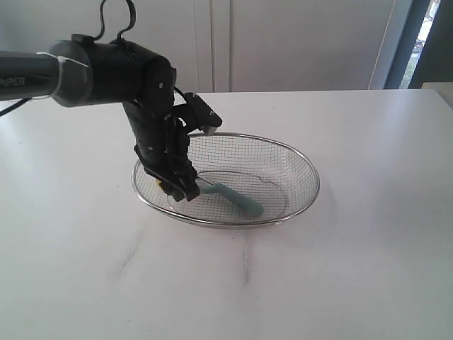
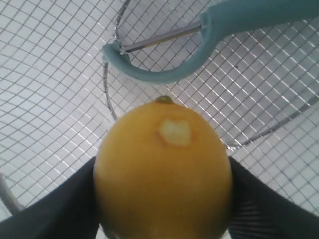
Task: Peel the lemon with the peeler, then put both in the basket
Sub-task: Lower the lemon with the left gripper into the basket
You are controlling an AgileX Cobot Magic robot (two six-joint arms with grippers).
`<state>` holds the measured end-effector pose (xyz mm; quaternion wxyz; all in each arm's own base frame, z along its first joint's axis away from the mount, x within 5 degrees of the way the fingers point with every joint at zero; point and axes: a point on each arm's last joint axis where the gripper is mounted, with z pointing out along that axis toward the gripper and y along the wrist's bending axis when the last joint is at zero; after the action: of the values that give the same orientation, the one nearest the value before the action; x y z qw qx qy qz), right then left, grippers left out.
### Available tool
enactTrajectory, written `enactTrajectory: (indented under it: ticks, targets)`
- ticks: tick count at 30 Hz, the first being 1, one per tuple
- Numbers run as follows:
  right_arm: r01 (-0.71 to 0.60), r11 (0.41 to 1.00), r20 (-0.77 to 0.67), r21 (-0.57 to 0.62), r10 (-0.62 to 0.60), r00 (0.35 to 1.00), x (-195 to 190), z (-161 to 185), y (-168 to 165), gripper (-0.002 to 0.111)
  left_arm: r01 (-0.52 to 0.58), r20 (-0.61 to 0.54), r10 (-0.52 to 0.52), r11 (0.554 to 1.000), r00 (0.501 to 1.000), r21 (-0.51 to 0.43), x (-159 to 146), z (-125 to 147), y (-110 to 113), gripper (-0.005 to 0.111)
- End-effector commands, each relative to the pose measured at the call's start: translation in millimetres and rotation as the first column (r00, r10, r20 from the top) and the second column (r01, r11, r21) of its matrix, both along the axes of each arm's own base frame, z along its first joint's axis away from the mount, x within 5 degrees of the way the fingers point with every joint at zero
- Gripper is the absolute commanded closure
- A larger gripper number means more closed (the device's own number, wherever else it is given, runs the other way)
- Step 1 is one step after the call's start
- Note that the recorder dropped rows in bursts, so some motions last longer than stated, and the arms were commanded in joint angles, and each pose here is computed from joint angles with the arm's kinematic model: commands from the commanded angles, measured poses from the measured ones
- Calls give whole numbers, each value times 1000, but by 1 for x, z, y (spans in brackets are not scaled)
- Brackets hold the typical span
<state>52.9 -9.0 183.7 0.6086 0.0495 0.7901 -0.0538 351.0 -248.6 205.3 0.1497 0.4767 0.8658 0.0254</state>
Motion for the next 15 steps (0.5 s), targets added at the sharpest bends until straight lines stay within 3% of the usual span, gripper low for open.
enactTrajectory:
  ticks: [1, 15]
  targets:
    - [7, 1000, 1, -8, -7, 1000, 0, -1, 0, 108, 3, 27, -2, 1000, 1000, -14, 5, -8, -6, 107]
    - [7, 1000, 1, -8, -7, 1000, 0, -1, 0, 108, 9, 51, -7, 999, 999, -37, 10, -17, -10, 107]
